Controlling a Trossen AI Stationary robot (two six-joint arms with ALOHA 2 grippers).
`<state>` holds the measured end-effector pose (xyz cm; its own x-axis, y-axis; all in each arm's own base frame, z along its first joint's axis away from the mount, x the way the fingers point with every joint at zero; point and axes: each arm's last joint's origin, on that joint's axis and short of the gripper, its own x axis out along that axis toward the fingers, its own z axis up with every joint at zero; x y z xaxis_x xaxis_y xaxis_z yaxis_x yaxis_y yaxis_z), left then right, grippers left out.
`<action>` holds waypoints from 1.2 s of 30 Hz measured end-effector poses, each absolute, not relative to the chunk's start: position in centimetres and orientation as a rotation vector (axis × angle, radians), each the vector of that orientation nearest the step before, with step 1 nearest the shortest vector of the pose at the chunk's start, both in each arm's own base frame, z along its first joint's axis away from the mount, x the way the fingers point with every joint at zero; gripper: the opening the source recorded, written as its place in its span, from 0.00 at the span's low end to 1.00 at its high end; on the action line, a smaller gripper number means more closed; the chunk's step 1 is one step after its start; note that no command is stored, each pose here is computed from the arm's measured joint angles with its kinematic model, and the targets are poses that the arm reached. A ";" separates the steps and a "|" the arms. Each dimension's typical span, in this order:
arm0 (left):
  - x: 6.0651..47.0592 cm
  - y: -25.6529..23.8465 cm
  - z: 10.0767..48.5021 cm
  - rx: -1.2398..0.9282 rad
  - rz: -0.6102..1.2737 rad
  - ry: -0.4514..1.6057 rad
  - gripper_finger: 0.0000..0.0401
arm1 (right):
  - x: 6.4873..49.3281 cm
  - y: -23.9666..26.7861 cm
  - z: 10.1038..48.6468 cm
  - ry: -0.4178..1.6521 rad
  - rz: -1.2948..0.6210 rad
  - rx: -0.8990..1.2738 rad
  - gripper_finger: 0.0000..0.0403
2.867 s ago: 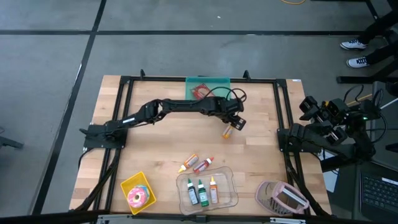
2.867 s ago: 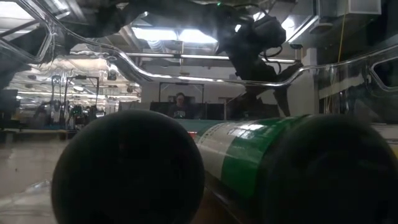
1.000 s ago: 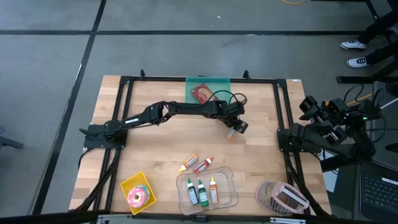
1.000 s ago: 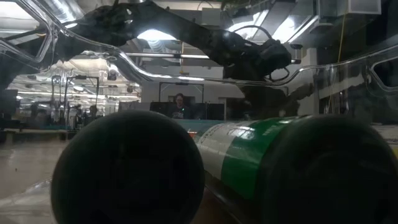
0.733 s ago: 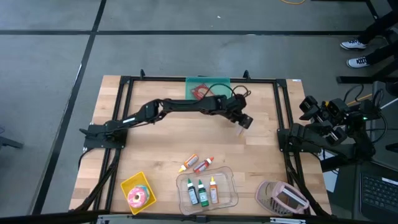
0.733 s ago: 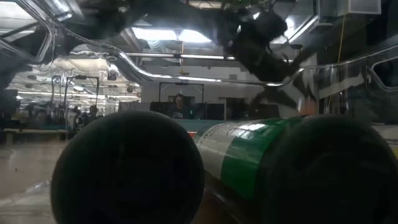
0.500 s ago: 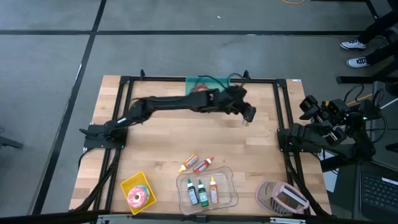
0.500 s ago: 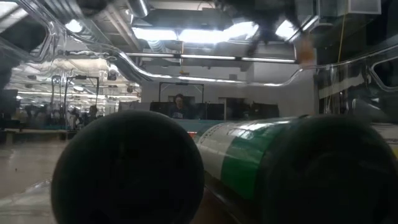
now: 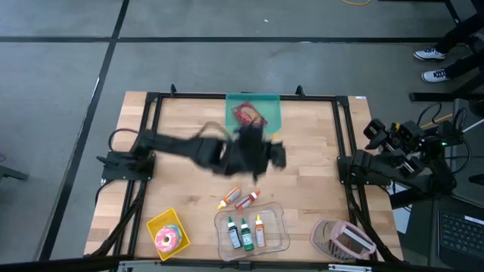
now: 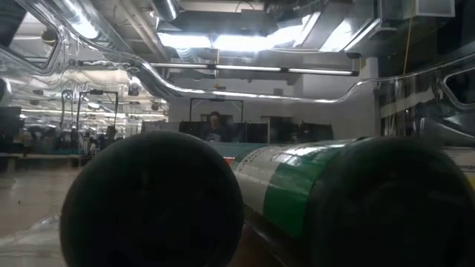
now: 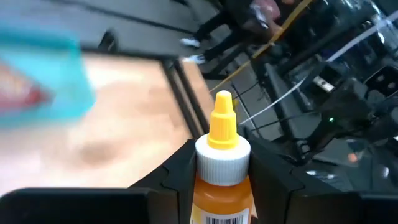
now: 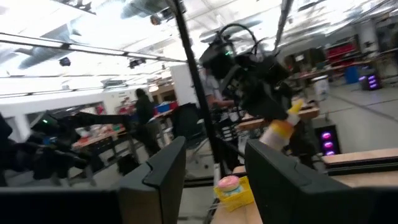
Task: Pick & Place Food Item
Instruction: Put the top yellow food coloring bottle into the transparent bin
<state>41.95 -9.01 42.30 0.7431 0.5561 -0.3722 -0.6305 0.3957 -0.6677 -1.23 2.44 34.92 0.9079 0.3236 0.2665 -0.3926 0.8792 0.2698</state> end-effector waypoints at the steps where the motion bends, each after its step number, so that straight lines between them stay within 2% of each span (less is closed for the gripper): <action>1: 41.7 -10.3 41.8 -0.929 0.774 0.074 0.28 | -1.2 2.5 34.9 -0.210 0.394 0.329 0.41; 4: 41.5 -13.8 40.2 -1.037 0.807 0.006 0.28 | -1.3 2.6 34.9 -0.192 0.431 0.337 0.41; 8: 42.2 -17.8 37.1 -1.142 0.784 0.025 0.28 | -1.3 2.6 34.8 -0.180 0.452 0.349 0.41; 16: 43.7 -22.9 30.4 -1.228 0.735 0.302 0.28 | -1.3 2.8 34.7 -0.145 0.512 0.370 0.41; 26: 43.7 -24.9 26.8 -1.289 0.764 0.509 0.28 | -1.4 2.9 34.7 -0.119 0.544 0.429 0.41; 36: 45.2 -22.2 25.4 -1.288 0.821 0.560 0.28 | -1.4 2.9 34.7 -0.122 0.544 0.414 0.41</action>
